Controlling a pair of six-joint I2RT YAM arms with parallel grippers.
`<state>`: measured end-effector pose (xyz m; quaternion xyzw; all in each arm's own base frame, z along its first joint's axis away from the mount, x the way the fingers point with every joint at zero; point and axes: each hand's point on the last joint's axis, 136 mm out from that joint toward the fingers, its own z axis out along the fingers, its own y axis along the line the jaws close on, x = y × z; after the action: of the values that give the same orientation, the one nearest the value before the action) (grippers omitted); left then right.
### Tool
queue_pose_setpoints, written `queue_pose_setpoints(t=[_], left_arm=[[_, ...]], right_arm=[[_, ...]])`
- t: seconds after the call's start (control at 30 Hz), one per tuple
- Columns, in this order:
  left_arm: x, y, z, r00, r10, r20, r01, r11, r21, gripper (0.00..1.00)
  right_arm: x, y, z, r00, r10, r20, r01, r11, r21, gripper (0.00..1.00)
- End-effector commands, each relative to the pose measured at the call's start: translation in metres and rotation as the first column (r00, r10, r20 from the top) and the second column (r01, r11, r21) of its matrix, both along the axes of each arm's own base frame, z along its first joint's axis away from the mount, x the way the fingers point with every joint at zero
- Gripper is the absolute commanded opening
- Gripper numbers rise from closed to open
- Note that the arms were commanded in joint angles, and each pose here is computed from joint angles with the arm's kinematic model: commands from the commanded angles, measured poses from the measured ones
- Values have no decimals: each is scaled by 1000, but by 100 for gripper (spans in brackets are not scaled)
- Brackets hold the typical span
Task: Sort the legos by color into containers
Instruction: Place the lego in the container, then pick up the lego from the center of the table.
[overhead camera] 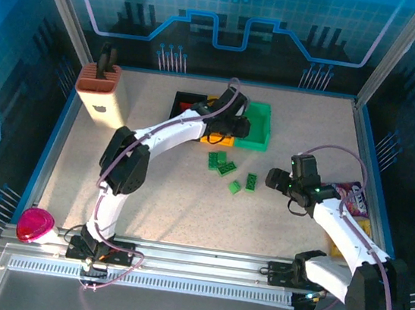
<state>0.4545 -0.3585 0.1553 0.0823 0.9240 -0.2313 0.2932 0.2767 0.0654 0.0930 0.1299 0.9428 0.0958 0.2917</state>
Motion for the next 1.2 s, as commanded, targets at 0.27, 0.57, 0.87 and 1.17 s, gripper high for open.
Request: queue_pose_setpoints(t=[0.27, 0.57, 0.87, 1.17], left_arm=[[31, -20, 31, 1000, 10, 30, -9, 1000, -20, 78], [-6, -1, 57, 994, -7, 108, 12, 999, -47, 76], [-51, 42, 46, 991, 23, 132, -18, 999, -39, 71], [-85, 79, 12, 994, 69, 88, -71, 997, 20, 67]], right_arm=[[-6, 0, 6, 1000, 19, 3, -20, 1000, 17, 83], [-6, 10, -1, 997, 70, -22, -69, 997, 39, 82], [5, 47, -6, 983, 174, -52, -172, 984, 37, 81], [17, 71, -27, 972, 205, -118, -202, 979, 36, 77]])
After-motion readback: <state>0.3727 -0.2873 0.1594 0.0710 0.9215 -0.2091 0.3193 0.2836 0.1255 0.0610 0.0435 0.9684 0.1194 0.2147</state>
